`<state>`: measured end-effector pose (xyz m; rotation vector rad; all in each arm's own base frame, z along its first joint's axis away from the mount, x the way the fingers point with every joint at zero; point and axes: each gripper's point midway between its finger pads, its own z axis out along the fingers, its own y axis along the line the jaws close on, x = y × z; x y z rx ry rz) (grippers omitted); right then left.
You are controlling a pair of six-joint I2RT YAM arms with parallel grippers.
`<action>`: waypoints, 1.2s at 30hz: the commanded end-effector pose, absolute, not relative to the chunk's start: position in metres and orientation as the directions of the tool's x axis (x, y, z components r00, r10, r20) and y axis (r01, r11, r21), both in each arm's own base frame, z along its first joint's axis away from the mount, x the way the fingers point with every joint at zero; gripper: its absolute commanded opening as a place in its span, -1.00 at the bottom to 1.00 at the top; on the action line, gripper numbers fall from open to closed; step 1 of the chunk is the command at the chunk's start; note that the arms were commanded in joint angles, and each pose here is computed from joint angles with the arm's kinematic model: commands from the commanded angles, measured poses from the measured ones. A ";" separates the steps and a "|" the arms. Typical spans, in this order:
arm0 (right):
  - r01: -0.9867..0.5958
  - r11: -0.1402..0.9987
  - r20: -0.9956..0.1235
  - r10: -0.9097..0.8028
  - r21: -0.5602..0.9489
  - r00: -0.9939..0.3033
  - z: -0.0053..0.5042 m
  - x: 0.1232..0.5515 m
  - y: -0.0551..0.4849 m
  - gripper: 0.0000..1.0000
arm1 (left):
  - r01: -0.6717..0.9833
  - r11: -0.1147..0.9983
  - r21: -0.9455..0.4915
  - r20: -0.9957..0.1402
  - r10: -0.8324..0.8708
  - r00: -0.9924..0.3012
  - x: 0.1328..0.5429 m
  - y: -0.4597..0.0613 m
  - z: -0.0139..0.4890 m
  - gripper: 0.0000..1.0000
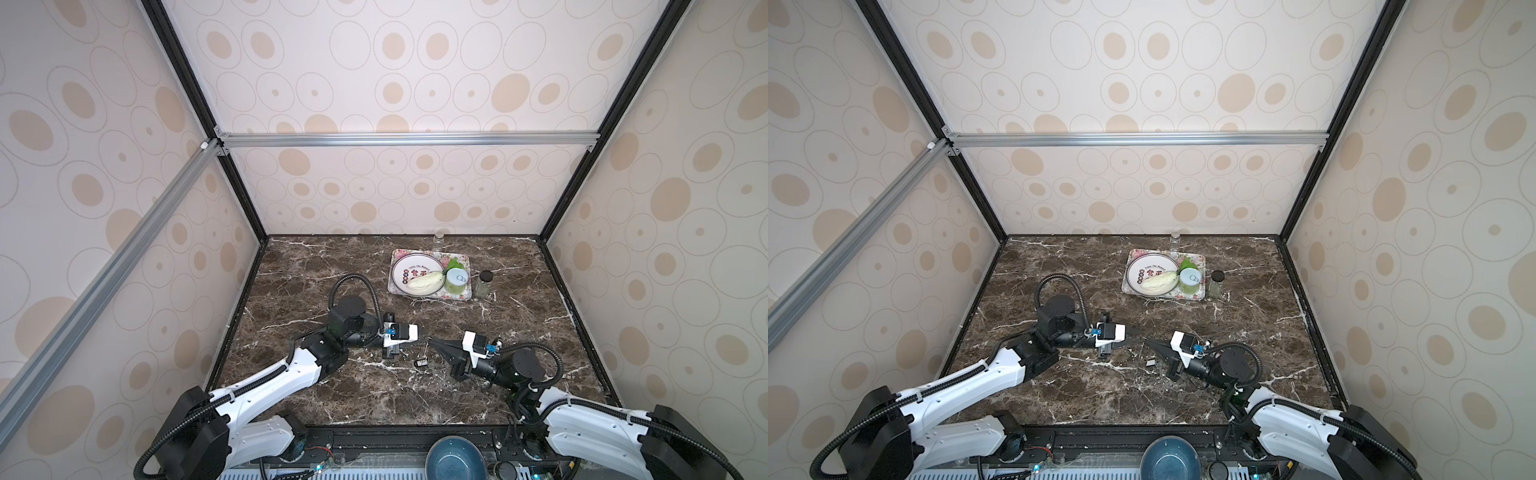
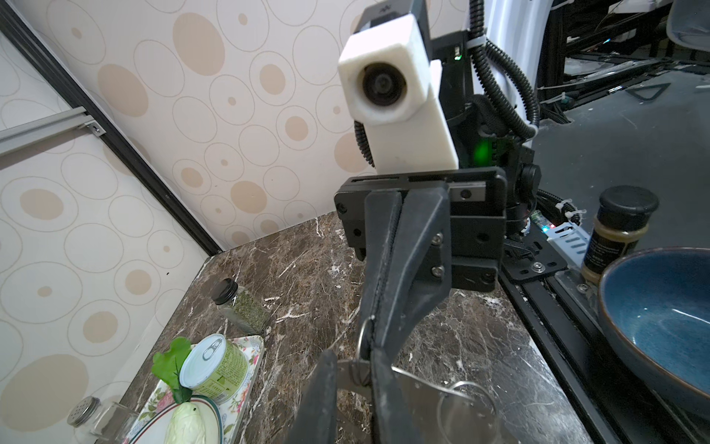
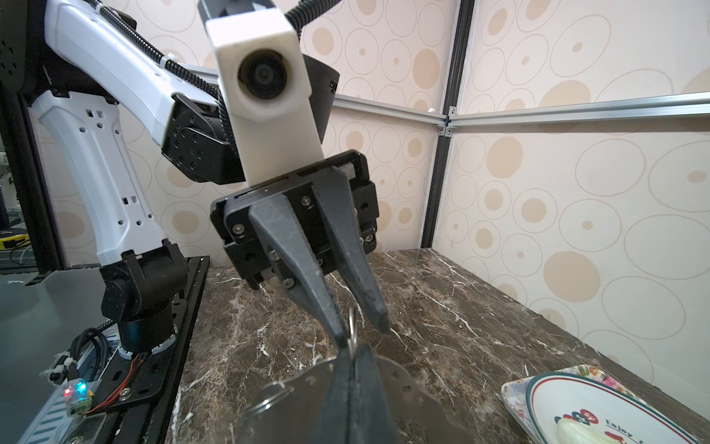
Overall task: Attach keys to a key ring
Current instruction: Pass the keyring.
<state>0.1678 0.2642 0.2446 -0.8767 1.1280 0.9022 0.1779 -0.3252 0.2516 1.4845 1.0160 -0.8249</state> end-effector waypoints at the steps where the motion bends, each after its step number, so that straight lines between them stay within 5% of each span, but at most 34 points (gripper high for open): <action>1: -0.921 0.361 -0.953 0.197 -0.147 0.230 0.260 0.159 0.262 -1.00 | 0.908 -0.042 0.417 -0.897 0.144 0.419 0.180 -0.327 0.261 -0.71; 21: -0.927 0.354 -0.963 0.184 -0.123 0.198 0.254 0.163 0.267 -1.00 | 0.906 -0.044 0.422 -0.897 0.126 0.424 0.177 -0.326 0.264 -0.66; 34: -0.929 0.351 -0.966 0.180 -0.114 0.186 0.253 0.165 0.269 -1.00 | 0.903 -0.058 0.426 -0.894 0.128 0.430 0.177 -0.328 0.261 -1.00; 36: -0.925 0.364 -0.965 0.185 -0.106 0.183 0.254 0.166 0.267 -0.73 | 0.904 -0.043 0.426 -0.894 0.135 0.427 0.180 -0.328 0.262 -1.00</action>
